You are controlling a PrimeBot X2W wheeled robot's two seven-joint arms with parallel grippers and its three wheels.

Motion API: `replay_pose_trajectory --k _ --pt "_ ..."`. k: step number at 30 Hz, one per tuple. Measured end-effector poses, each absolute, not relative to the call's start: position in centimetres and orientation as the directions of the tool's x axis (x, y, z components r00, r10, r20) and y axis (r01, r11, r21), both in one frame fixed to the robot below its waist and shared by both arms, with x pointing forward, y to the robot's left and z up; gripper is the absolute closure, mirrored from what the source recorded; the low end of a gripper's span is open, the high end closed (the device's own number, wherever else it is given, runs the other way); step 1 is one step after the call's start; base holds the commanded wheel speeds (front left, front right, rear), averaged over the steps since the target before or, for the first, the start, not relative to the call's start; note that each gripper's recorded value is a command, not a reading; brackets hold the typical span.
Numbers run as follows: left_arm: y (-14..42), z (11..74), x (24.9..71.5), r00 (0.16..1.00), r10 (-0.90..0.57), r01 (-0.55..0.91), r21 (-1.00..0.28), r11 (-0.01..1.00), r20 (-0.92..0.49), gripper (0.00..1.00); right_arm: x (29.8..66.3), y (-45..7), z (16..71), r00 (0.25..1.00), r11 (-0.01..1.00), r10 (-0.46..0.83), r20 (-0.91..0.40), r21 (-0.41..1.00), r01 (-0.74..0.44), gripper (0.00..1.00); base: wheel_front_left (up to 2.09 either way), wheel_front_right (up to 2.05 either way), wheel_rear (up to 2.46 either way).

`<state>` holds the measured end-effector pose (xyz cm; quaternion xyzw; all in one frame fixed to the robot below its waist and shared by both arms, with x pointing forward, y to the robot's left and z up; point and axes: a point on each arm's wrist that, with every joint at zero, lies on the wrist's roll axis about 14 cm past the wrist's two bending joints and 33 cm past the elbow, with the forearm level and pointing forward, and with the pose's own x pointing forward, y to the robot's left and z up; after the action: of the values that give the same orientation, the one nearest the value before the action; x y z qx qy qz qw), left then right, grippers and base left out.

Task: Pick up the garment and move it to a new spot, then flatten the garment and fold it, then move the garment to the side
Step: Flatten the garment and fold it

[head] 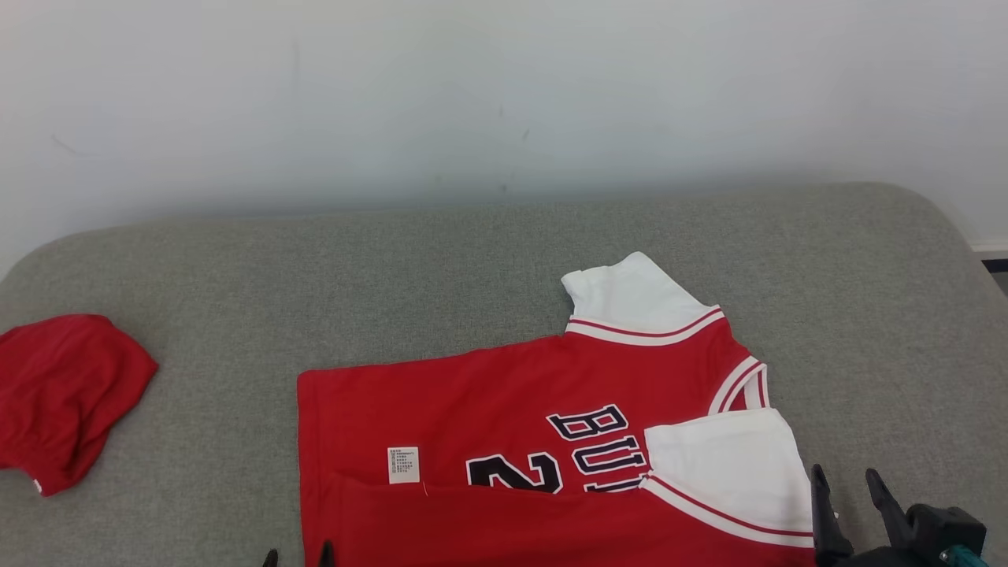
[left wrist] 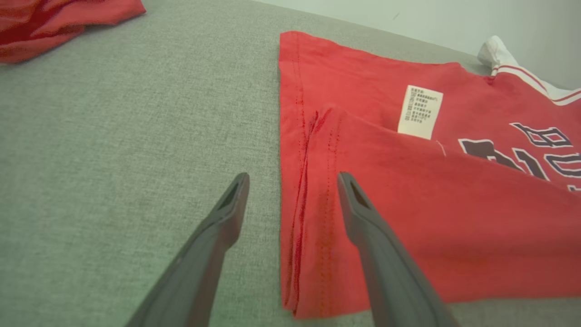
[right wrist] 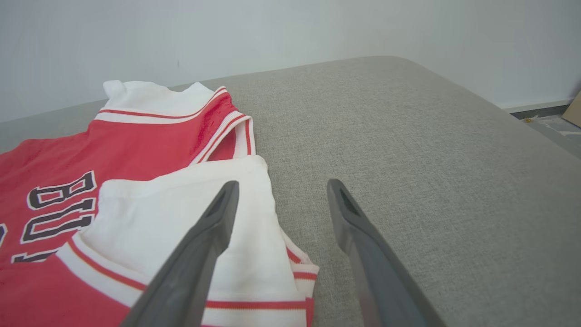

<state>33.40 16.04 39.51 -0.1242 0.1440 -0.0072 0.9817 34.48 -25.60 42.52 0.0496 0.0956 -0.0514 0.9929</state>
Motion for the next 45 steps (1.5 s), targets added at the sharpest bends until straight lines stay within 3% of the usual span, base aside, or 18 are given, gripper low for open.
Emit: replay_pose_trajectory --k 8,21,45 --pt "16.5 42.6 38.5 0.981 -0.047 0.010 -0.189 0.982 -0.188 0.00 38.3 -23.9 44.9 0.991 0.994 -0.059 -0.116 0.090 0.070 0.00 0.00 0.00 0.00" --pt "17.4 42.7 45.2 0.977 -0.037 0.002 -0.163 0.987 -0.209 0.00 42.9 -21.9 45.0 0.994 0.996 -0.004 -0.109 0.091 0.014 0.00 0.00 0.00 0.00" --pt "16.2 39.2 49.4 0.898 -0.088 0.017 -0.165 0.986 -0.432 0.00 47.1 -19.6 44.3 0.987 0.995 0.095 -0.133 0.045 -0.090 0.00 0.00 0.00 0.00"
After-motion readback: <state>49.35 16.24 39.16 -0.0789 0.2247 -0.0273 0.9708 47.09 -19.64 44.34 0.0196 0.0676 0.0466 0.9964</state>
